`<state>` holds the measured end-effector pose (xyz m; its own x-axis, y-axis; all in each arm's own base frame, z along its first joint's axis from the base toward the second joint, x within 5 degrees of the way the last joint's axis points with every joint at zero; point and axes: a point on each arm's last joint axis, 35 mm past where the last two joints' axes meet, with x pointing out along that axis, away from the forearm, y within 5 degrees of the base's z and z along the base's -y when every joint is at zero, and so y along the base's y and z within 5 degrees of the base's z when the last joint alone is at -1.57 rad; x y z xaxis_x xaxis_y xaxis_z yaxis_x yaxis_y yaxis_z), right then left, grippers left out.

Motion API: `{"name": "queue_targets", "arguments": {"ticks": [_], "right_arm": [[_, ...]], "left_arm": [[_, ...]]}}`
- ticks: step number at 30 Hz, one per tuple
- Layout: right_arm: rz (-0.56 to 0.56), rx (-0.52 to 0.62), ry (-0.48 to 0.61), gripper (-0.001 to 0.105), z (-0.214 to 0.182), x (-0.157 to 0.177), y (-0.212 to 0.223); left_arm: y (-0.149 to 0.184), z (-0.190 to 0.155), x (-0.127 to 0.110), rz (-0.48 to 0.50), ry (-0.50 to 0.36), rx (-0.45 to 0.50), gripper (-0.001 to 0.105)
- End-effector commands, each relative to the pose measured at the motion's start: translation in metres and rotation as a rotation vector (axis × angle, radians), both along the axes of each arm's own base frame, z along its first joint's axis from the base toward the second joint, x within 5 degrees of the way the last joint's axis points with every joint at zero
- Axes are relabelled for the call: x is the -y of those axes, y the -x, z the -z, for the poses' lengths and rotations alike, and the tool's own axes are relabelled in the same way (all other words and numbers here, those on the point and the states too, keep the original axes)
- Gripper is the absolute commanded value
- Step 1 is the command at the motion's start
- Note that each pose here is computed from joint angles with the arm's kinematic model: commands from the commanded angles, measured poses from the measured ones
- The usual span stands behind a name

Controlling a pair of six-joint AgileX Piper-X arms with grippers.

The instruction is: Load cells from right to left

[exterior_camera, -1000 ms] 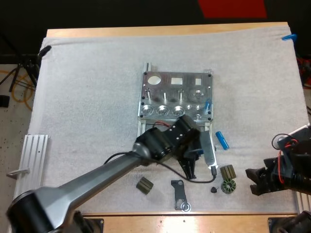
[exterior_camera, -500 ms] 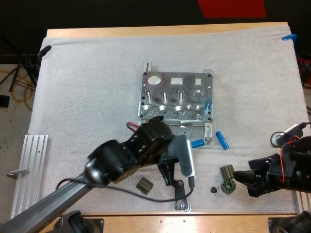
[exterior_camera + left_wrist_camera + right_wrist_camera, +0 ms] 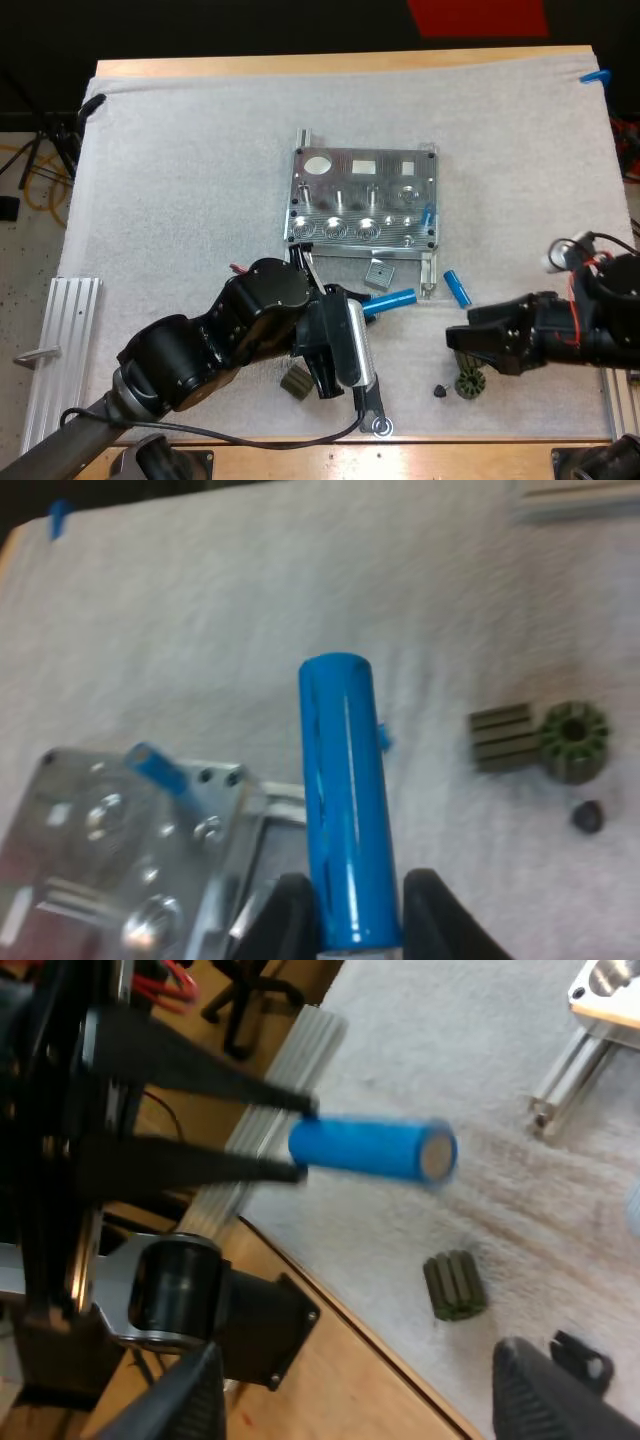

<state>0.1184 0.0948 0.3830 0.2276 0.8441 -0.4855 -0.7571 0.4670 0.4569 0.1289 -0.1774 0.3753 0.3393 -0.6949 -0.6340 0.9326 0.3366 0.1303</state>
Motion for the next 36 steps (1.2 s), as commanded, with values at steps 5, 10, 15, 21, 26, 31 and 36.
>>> {"name": "queue_targets", "arguments": {"ticks": [5,10,15,21,26,31,36], "right_arm": [[-0.020,-0.063,-0.050,0.057,0.005,-0.013,-0.021],[0.000,-0.094,-0.061,0.057,0.015,-0.017,-0.028],[0.003,-0.134,-0.039,0.057,0.033,-0.018,-0.028],[-0.015,-0.164,-0.093,0.057,0.042,-0.021,-0.031],[0.001,-0.191,-0.140,0.057,0.048,-0.023,-0.035],[-0.022,-0.235,-0.165,0.057,0.053,-0.024,-0.034],[-0.021,-0.230,-0.174,0.056,0.053,-0.025,-0.035]], "left_arm": [[0.003,0.003,0.001,0.053,0.022,-0.033,0.000],[0.003,0.003,0.002,0.057,0.033,-0.029,0.000],[0.003,0.003,0.002,0.057,0.034,-0.028,0.000],[0.003,0.003,0.002,0.071,0.041,-0.037,0.000],[0.004,0.001,0.004,0.116,0.073,-0.057,0.000],[0.004,0.000,0.005,0.116,0.086,-0.046,0.000],[0.003,-0.002,0.006,0.117,0.097,-0.037,0.000]]}}
